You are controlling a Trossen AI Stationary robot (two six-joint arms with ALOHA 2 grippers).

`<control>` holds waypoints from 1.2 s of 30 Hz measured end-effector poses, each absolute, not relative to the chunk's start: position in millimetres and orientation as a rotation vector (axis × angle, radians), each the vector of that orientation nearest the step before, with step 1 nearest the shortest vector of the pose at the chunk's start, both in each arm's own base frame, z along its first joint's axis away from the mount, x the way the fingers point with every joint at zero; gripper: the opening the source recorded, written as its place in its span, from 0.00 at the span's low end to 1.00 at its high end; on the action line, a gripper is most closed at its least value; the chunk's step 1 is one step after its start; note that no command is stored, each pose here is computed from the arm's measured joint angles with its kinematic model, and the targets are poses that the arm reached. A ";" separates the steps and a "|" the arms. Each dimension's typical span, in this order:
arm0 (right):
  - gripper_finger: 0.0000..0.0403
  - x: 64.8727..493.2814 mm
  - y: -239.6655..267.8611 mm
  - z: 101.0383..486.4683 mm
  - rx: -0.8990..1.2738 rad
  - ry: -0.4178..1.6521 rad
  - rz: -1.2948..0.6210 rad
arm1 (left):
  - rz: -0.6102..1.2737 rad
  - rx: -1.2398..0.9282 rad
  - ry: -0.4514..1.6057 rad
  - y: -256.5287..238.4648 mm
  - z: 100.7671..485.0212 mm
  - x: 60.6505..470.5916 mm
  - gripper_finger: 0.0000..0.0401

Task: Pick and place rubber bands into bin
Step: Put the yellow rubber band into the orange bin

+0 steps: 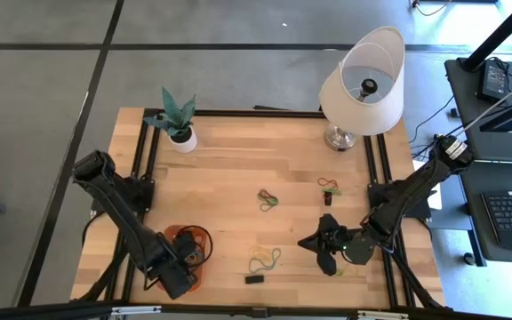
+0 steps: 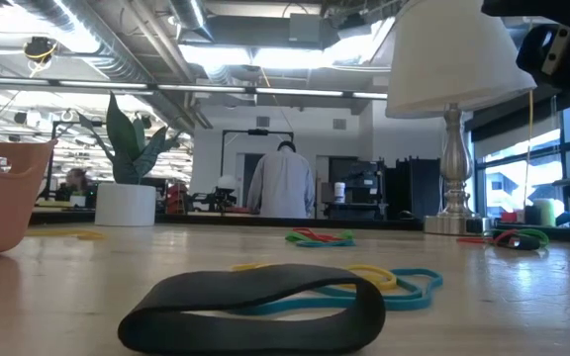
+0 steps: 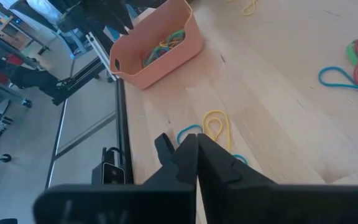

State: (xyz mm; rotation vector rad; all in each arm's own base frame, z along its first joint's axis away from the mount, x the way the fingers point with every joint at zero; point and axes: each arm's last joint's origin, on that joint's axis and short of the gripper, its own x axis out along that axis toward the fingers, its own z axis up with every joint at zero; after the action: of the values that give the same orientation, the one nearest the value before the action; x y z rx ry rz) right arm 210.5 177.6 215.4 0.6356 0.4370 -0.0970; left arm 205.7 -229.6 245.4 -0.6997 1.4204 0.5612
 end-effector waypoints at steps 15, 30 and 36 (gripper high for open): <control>0.04 210.9 177.2 215.5 0.560 0.439 -0.081 | 0.489 -0.563 1.383 -219.9 256.4 200.3 0.31; 0.00 263.3 188.9 236.9 0.456 0.416 -0.133 | 0.123 -0.175 1.340 -226.9 258.1 201.6 0.00; 0.00 322.9 197.7 250.6 0.380 0.621 -0.193 | 0.062 -0.017 1.321 -220.9 246.3 187.4 0.00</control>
State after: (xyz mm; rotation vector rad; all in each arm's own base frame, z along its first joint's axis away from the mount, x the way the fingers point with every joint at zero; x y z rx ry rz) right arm 322.9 197.7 250.6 0.3801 0.6211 -0.1935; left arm 187.4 -220.9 246.3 -0.0171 1.3213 0.0617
